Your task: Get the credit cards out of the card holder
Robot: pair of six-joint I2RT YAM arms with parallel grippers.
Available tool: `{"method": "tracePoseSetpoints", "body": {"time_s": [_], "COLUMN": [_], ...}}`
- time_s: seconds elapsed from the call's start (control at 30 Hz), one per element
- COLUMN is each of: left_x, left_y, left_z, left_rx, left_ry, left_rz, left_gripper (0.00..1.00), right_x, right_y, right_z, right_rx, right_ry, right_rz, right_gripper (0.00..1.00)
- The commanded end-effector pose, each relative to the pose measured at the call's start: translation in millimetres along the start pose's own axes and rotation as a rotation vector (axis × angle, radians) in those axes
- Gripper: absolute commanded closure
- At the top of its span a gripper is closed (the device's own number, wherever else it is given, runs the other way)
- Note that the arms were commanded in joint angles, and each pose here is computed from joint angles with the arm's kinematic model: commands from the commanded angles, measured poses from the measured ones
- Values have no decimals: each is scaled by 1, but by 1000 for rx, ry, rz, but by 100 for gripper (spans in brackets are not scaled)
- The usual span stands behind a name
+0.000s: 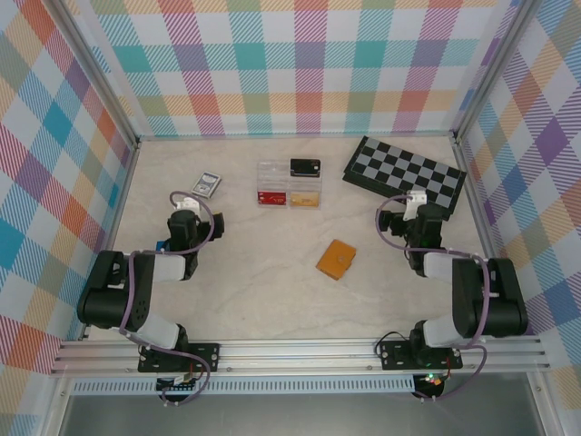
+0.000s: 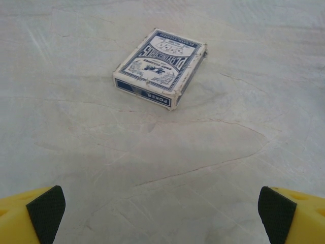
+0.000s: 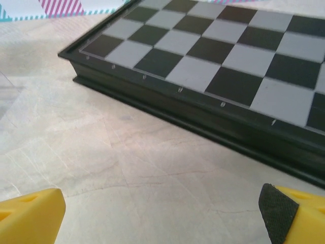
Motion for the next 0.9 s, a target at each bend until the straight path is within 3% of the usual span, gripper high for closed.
{"method": "tracePoseSetpoints", "body": {"time_s": [0.0,0.2,0.27,0.37,0.57,0.87], "left_x": [-34,-59,-63,-61,-50,-27], "left_y": [10,14,16,6,-19,-68], "left_z": [-12,-44,-58,-67,-72,-77], "left_rx": [-105,-184,-240,-232,-105,100], "left_ry": [-24,45,124,264,423,585], "left_rz": [-59,-259,-371,-431,-517,-500], "left_gripper": [0,0,0,0,0,0], "right_x": [-36,-58,-65,-68,-56,-12], "right_y": [-11,-12,-2,10,31,81], "right_z": [-18,-53,-68,-87,-106,-99], "right_rx": [55,69,8,-60,-163,-282], "right_ry": [-16,73,125,237,468,637], "right_rz": [39,234,315,409,538,572], "right_gripper": [0,0,0,0,0,4]}}
Point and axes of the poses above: each hand's point on the last joint's axis, 136 mm out from that joint toward the fingers, its own z axis out along the fingers, its own y axis along the line the jaws close on, x = y × z, the point moved 4 cm from there along -z, back along the fingers, and after that the axes turned 10 degrees about -z, right-handed, at the moved point
